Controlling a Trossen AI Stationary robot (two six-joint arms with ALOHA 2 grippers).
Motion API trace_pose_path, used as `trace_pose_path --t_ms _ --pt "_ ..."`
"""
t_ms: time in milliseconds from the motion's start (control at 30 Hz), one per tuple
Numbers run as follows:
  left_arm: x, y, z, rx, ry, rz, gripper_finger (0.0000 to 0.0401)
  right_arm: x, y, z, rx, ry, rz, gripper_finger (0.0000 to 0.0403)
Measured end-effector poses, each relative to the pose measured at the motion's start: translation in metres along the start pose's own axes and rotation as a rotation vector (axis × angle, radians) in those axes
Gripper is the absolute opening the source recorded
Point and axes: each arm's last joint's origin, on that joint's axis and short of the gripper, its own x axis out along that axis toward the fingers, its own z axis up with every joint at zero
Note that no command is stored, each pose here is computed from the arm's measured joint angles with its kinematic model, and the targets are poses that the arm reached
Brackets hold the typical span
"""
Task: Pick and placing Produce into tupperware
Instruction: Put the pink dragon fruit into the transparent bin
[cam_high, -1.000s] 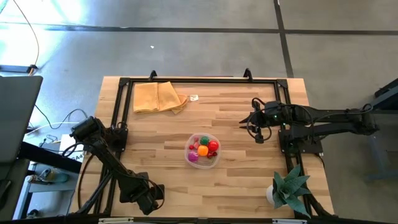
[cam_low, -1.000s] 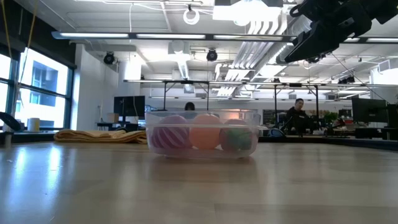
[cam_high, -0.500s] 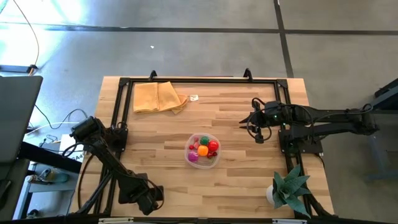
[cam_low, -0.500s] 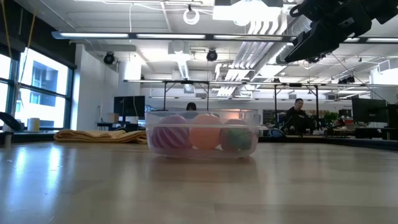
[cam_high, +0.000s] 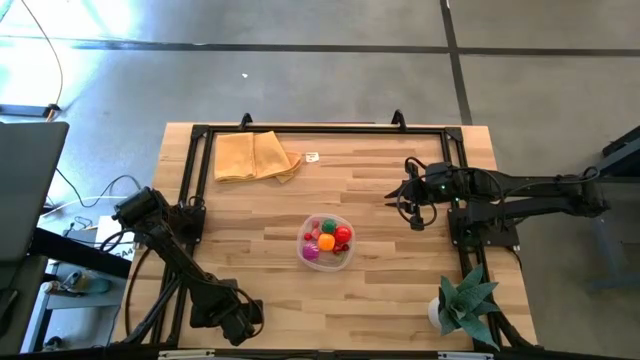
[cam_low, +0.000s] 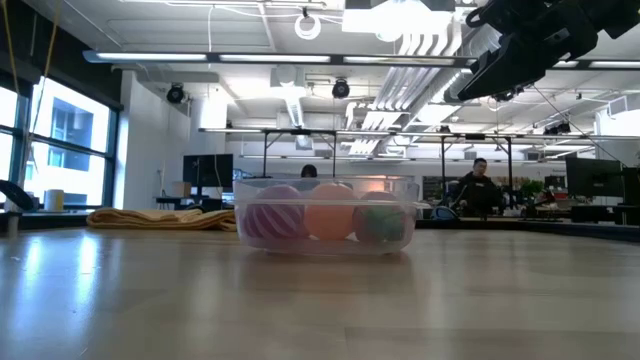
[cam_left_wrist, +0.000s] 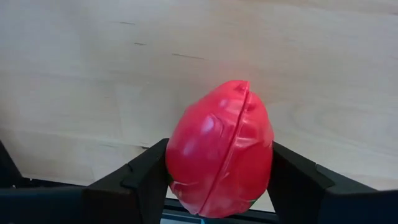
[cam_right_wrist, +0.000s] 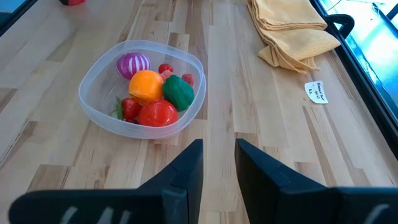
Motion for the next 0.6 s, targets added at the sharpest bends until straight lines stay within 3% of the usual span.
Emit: trace_pose_path --t_ms 367,600 --pt "0.0000 0.0000 0.0000 0.002 0.000 0.000 0.0231 0.0000 0.0000 0.0000 0.000 0.000 0.000 0.0083" --pt "-0.0001 -0.0001 0.0000 0.002 -0.002 -0.003 0.0215 0.0000 0.0000 0.0000 0.000 0.000 0.000 0.0083"
